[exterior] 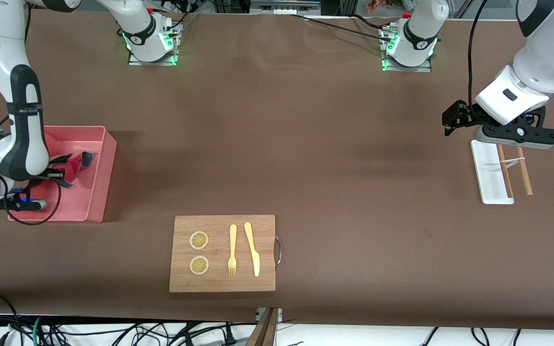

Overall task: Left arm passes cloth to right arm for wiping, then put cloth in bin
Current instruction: 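Carry the cloth over the pink bin with the right gripper, then open the right gripper to drop the cloth into the bin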

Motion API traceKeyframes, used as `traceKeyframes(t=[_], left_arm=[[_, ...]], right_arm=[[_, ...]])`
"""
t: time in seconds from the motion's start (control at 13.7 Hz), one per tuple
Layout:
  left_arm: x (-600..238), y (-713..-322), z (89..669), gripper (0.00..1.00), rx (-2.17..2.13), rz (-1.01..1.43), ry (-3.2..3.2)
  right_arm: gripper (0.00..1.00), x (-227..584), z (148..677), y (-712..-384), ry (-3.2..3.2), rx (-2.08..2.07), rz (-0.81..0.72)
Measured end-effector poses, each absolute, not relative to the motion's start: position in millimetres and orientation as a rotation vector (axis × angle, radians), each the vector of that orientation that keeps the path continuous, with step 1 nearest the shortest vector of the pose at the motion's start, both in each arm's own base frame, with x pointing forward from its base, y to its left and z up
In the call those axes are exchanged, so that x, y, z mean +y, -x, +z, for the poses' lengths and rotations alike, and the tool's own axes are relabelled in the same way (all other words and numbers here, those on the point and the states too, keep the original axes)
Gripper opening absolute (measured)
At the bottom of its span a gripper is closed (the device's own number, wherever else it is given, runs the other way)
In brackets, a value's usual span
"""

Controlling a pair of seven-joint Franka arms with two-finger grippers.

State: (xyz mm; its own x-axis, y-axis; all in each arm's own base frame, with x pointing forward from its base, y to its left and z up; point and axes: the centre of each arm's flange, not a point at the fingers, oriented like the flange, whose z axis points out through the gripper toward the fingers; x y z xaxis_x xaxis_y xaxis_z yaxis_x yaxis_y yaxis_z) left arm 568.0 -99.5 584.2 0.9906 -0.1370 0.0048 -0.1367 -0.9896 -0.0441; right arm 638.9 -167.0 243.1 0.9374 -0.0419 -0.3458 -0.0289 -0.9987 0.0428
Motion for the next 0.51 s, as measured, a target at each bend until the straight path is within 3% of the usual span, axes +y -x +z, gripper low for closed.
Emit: traceKeyframes(t=[0.29,0.51], left_arm=[[-99.1,-566.2,582.8,1.00,0.212,0.014,3.089],[-99.3,-565.8,582.8,1.00,0.213,0.019,3.088]], right_arm=[[0.47,-161.8,251.7,-644.8,-3.074,-0.055,-0.503],[0.79,-154.8,318.1,-643.8,-3.129,-0.074,-0.508]])
